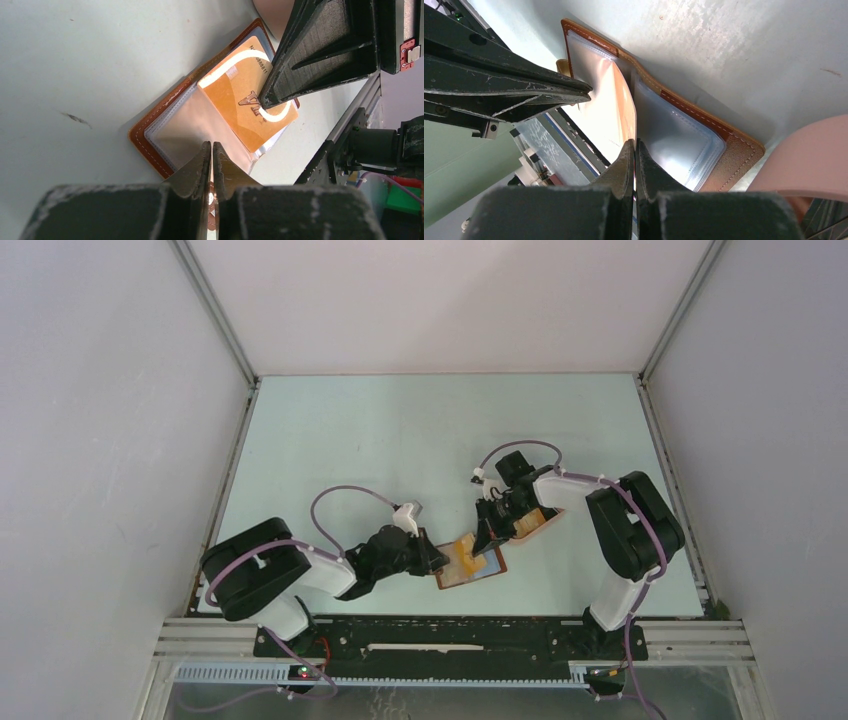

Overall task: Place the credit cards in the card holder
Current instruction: Insert the credit card into the card holder.

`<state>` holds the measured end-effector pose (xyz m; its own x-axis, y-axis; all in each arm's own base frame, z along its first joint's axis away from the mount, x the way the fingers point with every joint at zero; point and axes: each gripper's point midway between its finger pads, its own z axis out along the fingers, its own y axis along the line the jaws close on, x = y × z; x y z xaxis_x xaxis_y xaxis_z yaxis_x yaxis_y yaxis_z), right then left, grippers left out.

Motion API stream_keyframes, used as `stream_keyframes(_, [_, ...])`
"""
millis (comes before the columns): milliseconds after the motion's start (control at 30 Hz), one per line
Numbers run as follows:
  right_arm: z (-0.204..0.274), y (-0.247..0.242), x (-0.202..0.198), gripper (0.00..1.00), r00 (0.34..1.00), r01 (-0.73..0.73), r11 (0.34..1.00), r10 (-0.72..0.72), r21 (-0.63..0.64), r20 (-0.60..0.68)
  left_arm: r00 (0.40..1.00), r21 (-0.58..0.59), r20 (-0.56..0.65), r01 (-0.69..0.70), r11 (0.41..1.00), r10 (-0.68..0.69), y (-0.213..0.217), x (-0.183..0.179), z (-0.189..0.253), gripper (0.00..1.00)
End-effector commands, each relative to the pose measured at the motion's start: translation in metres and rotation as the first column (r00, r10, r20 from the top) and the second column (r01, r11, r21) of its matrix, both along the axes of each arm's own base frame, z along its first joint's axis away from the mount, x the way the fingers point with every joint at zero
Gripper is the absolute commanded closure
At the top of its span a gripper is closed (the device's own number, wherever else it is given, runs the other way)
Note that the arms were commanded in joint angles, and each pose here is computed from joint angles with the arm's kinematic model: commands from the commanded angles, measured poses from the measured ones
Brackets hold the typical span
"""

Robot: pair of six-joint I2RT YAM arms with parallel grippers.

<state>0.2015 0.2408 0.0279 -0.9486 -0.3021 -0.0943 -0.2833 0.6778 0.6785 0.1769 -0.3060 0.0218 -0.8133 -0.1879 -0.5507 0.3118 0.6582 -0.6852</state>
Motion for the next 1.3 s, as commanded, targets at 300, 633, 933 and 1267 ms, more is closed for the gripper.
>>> stream_keyframes(300, [-0.024, 0.002, 0.011, 1.00, 0.999, 0.017, 0.999, -0.015, -0.051, 0.039, 0.996, 0.132, -0.090, 0.022, 0.991, -0.011, 0.020, -0.015, -0.037, 0.90])
stream_keyframes(633, [-0.027, -0.007, -0.005, 1.00, 1.000, -0.004, 0.998, 0.004, -0.057, -0.010, 0.996, 0.131, -0.092, 0.020, 0.991, -0.008, 0.021, -0.016, -0.038, 0.90])
stream_keyframes(933, [-0.025, -0.017, -0.009, 1.00, 0.998, 0.069, 0.997, -0.069, -0.026, 0.009, 0.996, 0.130, -0.092, 0.021, 0.991, -0.009, 0.021, -0.016, -0.038, 0.90])
stream_keyframes(1267, [-0.025, -0.012, -0.020, 1.00, 0.998, 0.058, 0.998, -0.058, 0.013, -0.015, 0.995, 0.130, -0.097, 0.025, 0.991, -0.012, 0.019, -0.016, -0.039, 0.90])
